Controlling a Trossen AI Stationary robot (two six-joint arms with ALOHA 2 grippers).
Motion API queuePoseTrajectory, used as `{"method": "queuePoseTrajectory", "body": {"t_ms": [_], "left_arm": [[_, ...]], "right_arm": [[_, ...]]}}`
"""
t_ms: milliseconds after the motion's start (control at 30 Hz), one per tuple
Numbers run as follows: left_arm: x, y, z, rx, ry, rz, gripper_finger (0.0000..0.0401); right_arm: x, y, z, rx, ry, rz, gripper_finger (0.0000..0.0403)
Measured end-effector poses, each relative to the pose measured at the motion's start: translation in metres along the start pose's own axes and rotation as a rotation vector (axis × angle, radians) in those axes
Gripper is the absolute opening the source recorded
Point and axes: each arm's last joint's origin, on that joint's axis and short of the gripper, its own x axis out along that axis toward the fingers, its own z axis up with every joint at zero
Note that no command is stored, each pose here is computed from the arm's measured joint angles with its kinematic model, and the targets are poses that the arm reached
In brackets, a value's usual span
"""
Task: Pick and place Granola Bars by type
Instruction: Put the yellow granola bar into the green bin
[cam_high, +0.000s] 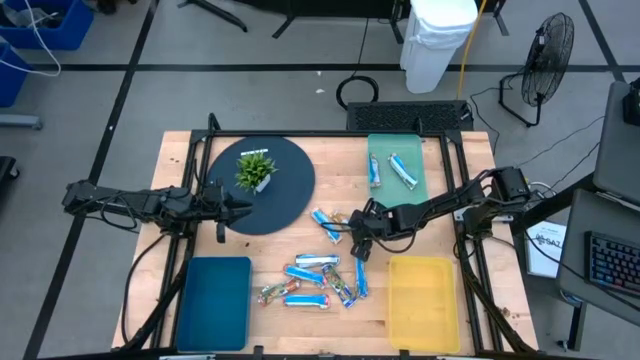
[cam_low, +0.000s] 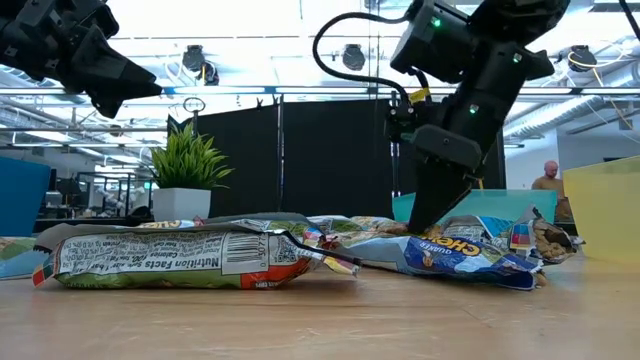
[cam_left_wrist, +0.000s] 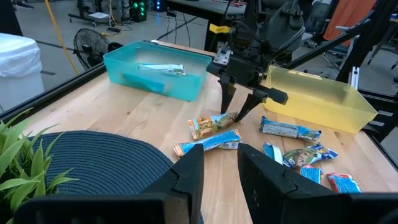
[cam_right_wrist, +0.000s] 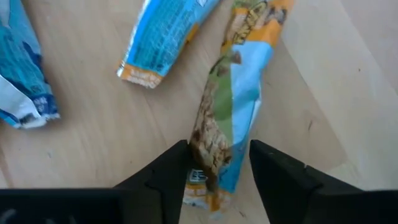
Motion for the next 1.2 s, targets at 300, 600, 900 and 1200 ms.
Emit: {"method": "queuePoseTrajectory", "body": {"t_ms": [300, 600, 900, 1200], "left_arm": [[0.0, 0.0, 0.0, 0.0, 0.0, 0.0, 0.0102], [0.0, 0.0, 0.0, 0.0, 0.0, 0.0, 0.0102], [0.0, 0.0, 0.0, 0.0, 0.0, 0.0, 0.0102], [0.0, 0.0, 0.0, 0.0, 0.0, 0.0, 0.0102]], "right_arm": [[0.002, -0.003, -0.006, -0.042, 0.017, -0.012, 0.0055], [-0.01, -0.004, -0.002, -0.126, -0.016, -0.002, 0.0012], [-0.065, -0.011, 0.014, -0.19, -0.203, 0.055, 0.0006], [-0.113, -0.029, 0.013, -0.198, -0.315, -0.03, 0.0004]]}}
